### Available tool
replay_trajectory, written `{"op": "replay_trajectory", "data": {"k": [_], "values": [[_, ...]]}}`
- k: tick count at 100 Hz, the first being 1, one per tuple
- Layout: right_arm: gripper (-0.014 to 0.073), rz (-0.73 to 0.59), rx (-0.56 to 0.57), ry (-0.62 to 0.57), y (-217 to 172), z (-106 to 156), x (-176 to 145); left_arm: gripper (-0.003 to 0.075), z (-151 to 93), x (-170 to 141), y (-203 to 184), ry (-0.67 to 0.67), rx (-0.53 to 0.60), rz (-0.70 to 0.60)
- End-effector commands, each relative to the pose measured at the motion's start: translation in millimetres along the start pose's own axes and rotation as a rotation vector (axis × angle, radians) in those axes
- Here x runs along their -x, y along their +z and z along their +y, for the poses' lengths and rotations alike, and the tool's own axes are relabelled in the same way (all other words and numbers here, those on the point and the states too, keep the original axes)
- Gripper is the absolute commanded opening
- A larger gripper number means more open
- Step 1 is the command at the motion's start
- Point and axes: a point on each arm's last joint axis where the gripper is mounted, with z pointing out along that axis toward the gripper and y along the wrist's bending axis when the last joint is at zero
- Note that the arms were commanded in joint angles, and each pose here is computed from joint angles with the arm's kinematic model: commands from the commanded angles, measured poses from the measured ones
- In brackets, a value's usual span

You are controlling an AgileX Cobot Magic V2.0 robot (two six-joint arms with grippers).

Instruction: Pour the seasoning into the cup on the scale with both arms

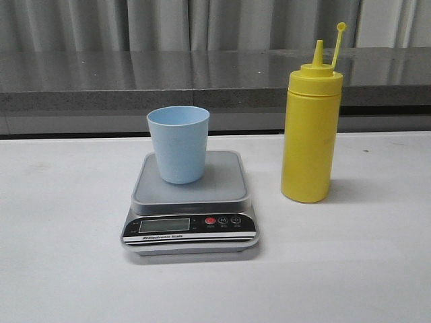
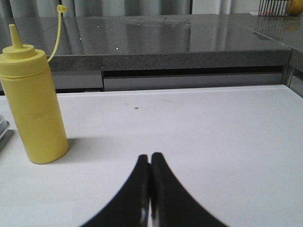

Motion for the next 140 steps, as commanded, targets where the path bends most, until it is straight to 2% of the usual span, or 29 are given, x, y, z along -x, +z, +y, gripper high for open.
{"op": "replay_trajectory", "data": {"k": [1, 65, 88, 102, 140], "values": [[-0.0066, -0.121, 0.003, -0.006, -4, 1, 15, -0.0020, 0, 15, -2, 0.000, 0.005, -0.092], [-0.0066, -0.121, 0.003, -0.006, -4, 1, 15, -0.0020, 0, 15, -2, 0.000, 0.005, -0.094], [-0.0066, -0.121, 0.003, -0.006, -4, 1, 15, -0.0020, 2, 13, -2, 0.074, 0.025, -0.095], [-0.0066, -0.121, 0.003, -0.006, -4, 1, 15, -0.0020, 3, 2, -6, 0.106, 0.040, -0.127], [-0.0066, -0.121, 0.003, -0.006, -4, 1, 15, -0.0020, 11, -58, -14, 0.107, 0.106, -0.190]]}}
